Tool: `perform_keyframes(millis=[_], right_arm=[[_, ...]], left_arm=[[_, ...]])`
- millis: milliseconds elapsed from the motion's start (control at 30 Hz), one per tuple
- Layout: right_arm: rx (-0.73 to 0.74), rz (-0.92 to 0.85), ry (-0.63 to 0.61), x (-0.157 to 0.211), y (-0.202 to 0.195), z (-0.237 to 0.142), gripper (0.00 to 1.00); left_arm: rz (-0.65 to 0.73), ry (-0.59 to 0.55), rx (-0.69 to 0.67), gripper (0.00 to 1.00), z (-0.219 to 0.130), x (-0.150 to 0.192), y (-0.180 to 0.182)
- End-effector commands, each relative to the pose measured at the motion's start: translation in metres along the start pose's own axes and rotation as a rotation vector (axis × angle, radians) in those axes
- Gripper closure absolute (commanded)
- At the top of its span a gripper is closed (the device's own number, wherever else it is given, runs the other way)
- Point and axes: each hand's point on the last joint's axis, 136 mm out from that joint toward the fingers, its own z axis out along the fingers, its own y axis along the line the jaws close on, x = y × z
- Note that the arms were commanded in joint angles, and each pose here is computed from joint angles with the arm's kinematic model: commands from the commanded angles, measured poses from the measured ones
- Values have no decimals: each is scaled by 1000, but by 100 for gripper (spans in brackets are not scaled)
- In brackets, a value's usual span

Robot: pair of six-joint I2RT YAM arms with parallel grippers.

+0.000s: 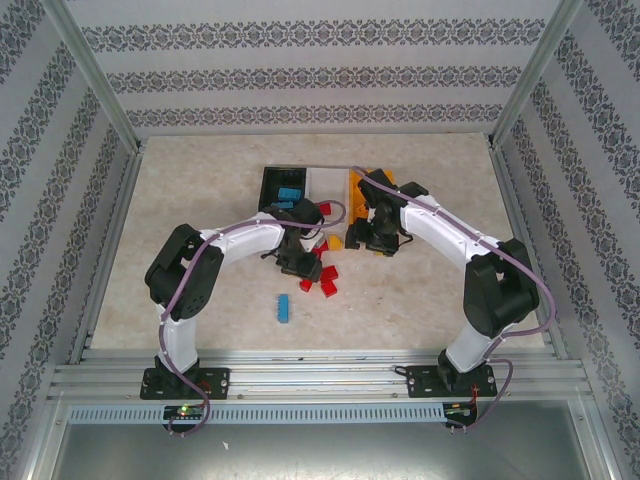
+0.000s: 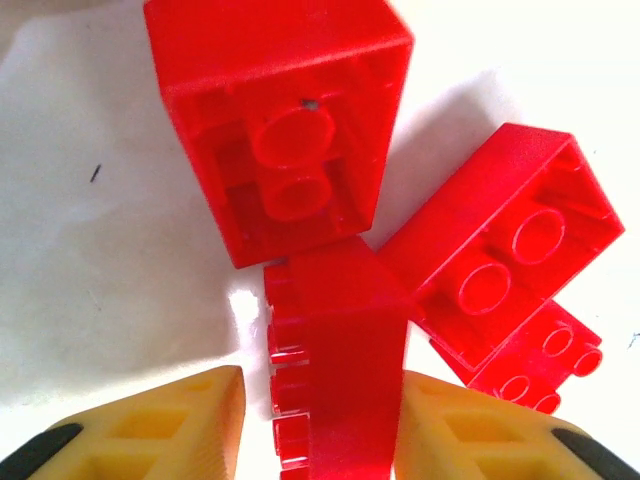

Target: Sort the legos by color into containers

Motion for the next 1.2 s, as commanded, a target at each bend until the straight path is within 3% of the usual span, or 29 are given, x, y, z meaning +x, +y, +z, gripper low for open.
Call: perform_keyframes(millis=[0, 200, 467, 633, 833, 1167], right_arm=[[-3, -14, -14, -6, 8, -3, 36], [4, -25, -6, -8, 8, -2, 36], [2, -25, -2, -11, 11, 0, 36], [7, -18, 4, -12, 9, 4, 36], [14, -20, 12, -6, 6, 1, 36], [32, -19, 49, 25, -14, -6, 36]], left_arm=[[-1, 33, -29, 62, 3, 4, 2], [-3, 24, -46, 85, -8, 7, 5], [-25, -3, -55, 86, -38, 13, 13], [-43, -76, -44, 86, -72, 2, 20], [-54, -171, -24, 86, -96, -48, 20], [-41, -283, -5, 85, -109, -151, 8]])
